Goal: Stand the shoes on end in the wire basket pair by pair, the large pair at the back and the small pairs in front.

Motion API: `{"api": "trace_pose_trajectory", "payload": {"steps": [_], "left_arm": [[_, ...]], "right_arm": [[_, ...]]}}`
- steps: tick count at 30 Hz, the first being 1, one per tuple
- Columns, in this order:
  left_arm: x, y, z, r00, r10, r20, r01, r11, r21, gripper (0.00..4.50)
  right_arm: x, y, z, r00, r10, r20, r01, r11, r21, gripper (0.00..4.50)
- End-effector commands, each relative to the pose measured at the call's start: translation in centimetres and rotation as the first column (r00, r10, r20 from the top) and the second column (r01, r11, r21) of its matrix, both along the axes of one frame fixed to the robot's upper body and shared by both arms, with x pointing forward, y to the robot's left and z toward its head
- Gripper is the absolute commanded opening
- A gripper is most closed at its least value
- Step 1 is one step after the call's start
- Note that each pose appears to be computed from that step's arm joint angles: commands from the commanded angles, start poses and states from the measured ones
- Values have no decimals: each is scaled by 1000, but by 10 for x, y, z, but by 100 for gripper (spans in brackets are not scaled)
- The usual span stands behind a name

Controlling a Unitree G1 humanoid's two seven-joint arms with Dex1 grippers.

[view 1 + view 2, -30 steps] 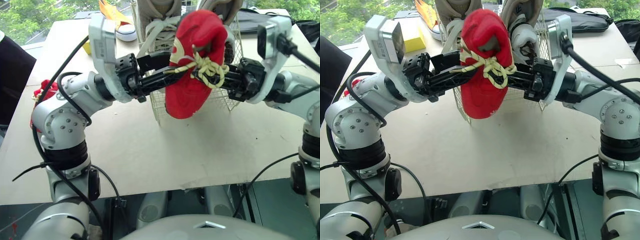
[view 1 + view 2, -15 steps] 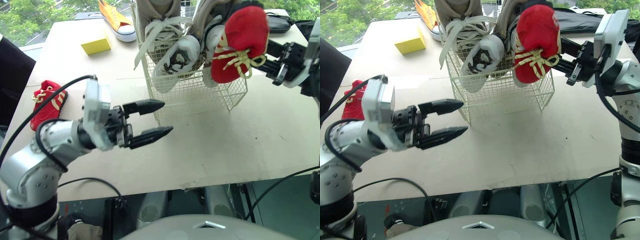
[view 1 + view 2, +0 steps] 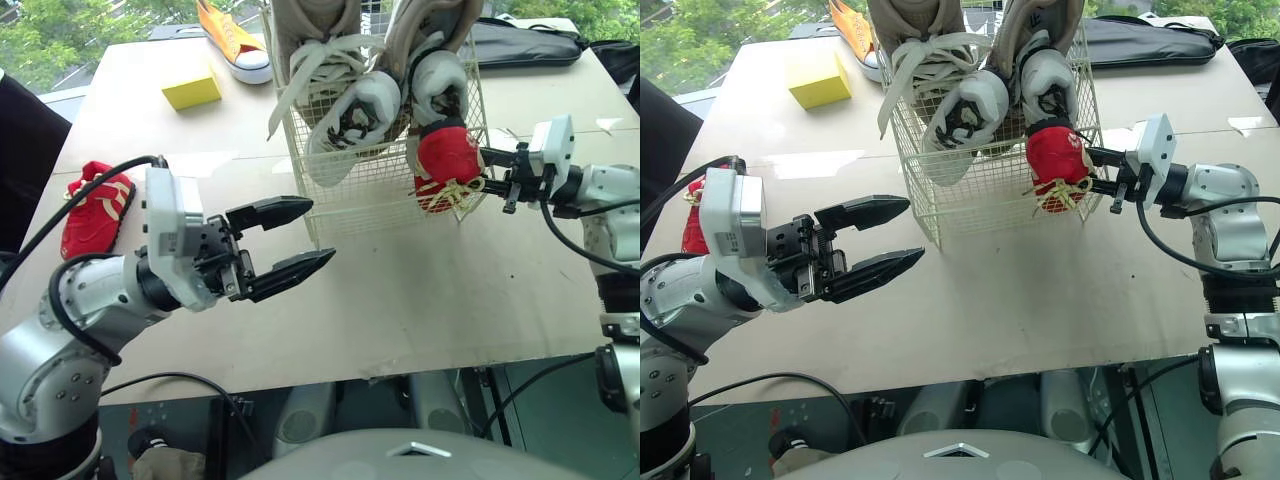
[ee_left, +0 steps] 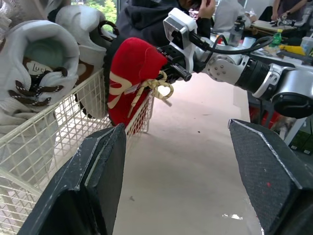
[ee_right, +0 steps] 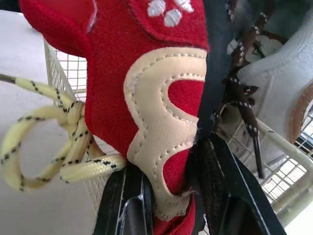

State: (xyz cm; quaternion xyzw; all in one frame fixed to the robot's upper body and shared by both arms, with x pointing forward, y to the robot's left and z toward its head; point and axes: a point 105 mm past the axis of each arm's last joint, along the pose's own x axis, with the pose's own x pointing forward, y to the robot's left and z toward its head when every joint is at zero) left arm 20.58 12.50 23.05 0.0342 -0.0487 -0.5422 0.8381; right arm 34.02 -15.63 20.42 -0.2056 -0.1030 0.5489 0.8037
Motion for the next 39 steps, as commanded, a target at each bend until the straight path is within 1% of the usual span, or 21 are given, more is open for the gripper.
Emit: {"api": "trace_pose_trajectory", "payload": {"steps": [1,2,5,6,7,11,16,19,20,21,22,24,26,29,31,33,34,35,36,37,39], "left_arm": [[-2,1,7,999,3,37,-2,1000,-9,366],[-1,4,7,999,17,33,-17,1000,-9,366],[3,12,6,998,62,22,-61,997,-38,366],[3,13,6,997,68,22,-67,997,-37,366],[2,14,6,997,79,21,-78,996,-41,366],[2,19,10,987,157,20,-155,985,-69,366],[14,62,3,931,362,-35,-363,919,-152,366],[27,112,-1,816,574,-62,-574,793,-203,366],[30,131,-4,761,645,-66,-643,738,-205,366],[31,152,-13,694,717,-68,-715,674,-184,366],[31,175,-24,609,791,-59,-789,596,-152,366],[23,208,-48,487,868,-98,-871,475,-122,366],[15,222,-63,441,890,-118,-897,432,-99,366],[2,252,-79,339,932,-125,-941,334,-63,366],[-5,274,-85,284,952,-111,-959,282,-34,366],[-8,295,-87,255,962,-93,-966,257,7,366],[-9,300,-88,281,954,-100,-958,285,21,366],[-9,301,-90,318,944,-93,-944,324,62,391],[-8,304,-92,335,938,-87,-936,342,84,419],[-6,309,-92,332,939,-91,-936,340,89,447],[0,322,-89,298,951,-79,-948,305,92,447]], "right_arm": [[1,-7,-3,1000,22,-17,-23,999,-41,155],[2,-7,2,1000,25,-4,-25,999,-40,185],[0,-7,13,999,36,29,-35,999,-35,335],[-1,-7,17,999,34,34,-33,999,-31,365],[-4,-9,21,999,37,35,-36,999,-35,412],[-8,-17,40,997,-8,77,10,1000,-26,412],[-10,-29,62,972,-138,192,149,988,-41,412],[-18,-43,73,956,-203,209,219,974,-52,412],[-23,-47,76,966,-203,158,211,977,-40,412],[-32,-49,80,980,-183,83,184,983,-3,412],[-42,-47,88,988,-150,41,148,988,54,432],[-56,-37,89,995,-100,14,99,992,75,432],[-62,-28,84,997,-78,13,77,996,49,432],[-77,-7,94,999,7,48,-9,999,42,432],[-94,20,98,989,141,52,-142,990,20,432],[-106,44,95,969,236,69,-236,972,-2,432],[-110,53,91,960,270,73,-270,963,-4,432],[-113,61,89,951,302,70,-303,953,3,443],[-115,65,87,945,319,64,-321,947,11,450],[-115,66,86,943,327,61,-328,944,18,450],[-114,66,83,943,327,55,-328,944,21,450]]}}
